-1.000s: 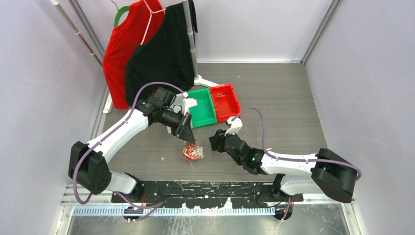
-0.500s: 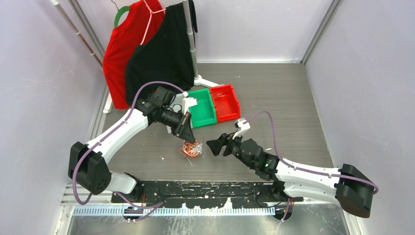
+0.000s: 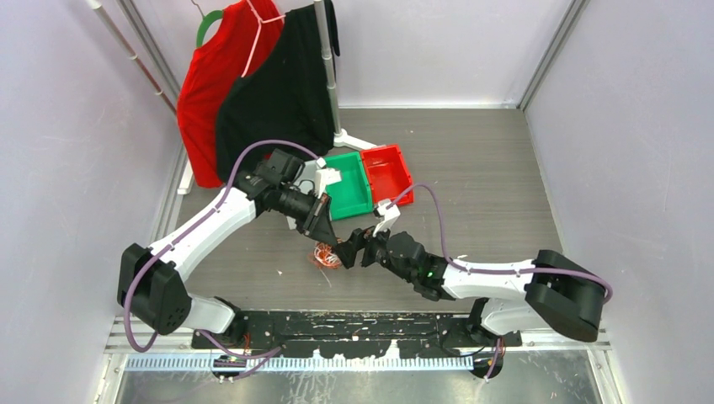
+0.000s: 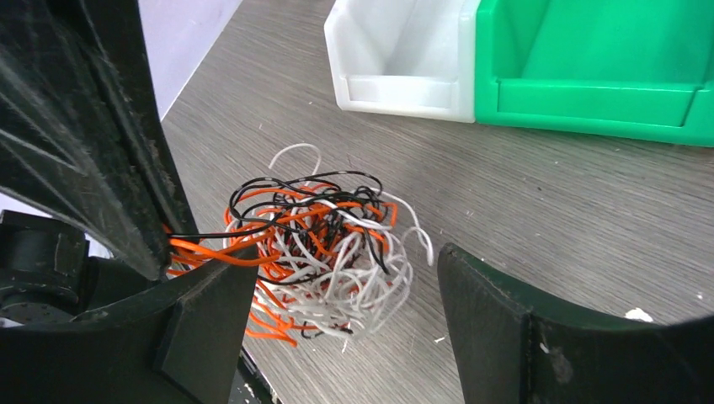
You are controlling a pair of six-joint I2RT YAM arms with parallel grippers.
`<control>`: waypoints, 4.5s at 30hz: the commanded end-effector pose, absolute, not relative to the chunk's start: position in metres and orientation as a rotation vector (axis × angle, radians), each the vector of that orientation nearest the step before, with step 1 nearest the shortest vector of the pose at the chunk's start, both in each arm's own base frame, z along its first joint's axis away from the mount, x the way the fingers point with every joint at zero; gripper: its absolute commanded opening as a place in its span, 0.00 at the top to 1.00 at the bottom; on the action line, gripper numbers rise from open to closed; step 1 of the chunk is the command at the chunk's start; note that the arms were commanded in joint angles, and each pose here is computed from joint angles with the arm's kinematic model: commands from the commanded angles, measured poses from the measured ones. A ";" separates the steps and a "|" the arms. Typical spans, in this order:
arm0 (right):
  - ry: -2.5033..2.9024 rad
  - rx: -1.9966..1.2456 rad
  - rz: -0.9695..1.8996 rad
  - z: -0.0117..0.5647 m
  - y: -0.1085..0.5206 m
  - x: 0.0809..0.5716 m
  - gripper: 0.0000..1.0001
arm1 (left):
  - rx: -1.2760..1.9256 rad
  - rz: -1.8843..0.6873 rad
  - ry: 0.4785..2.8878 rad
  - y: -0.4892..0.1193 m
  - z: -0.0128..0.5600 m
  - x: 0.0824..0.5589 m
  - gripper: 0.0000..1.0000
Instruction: Untangle the cables
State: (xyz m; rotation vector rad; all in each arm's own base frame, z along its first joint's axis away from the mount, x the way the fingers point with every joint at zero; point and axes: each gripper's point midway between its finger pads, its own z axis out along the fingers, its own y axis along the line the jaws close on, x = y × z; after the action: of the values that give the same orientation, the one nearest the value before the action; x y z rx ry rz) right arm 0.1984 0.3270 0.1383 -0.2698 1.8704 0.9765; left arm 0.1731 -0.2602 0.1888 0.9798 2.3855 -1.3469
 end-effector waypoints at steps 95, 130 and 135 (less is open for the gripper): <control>1.851 -0.126 1.111 0.222 0.304 0.172 0.99 | 1.461 -1.014 2.155 -0.259 0.209 0.149 0.32; 1.891 -0.028 0.992 0.197 0.286 0.184 0.97 | 1.497 -0.783 2.143 -0.256 0.202 0.162 1.00; 1.915 -0.058 0.884 0.178 0.275 0.188 0.87 | 1.428 -0.801 2.148 -0.256 0.224 0.159 1.00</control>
State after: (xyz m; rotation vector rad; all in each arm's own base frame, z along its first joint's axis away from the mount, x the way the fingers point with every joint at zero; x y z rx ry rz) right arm 0.1781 0.2883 0.1808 -0.0780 1.9399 0.9794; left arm 0.1602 -0.2572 0.1906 1.5014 2.1870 -0.8054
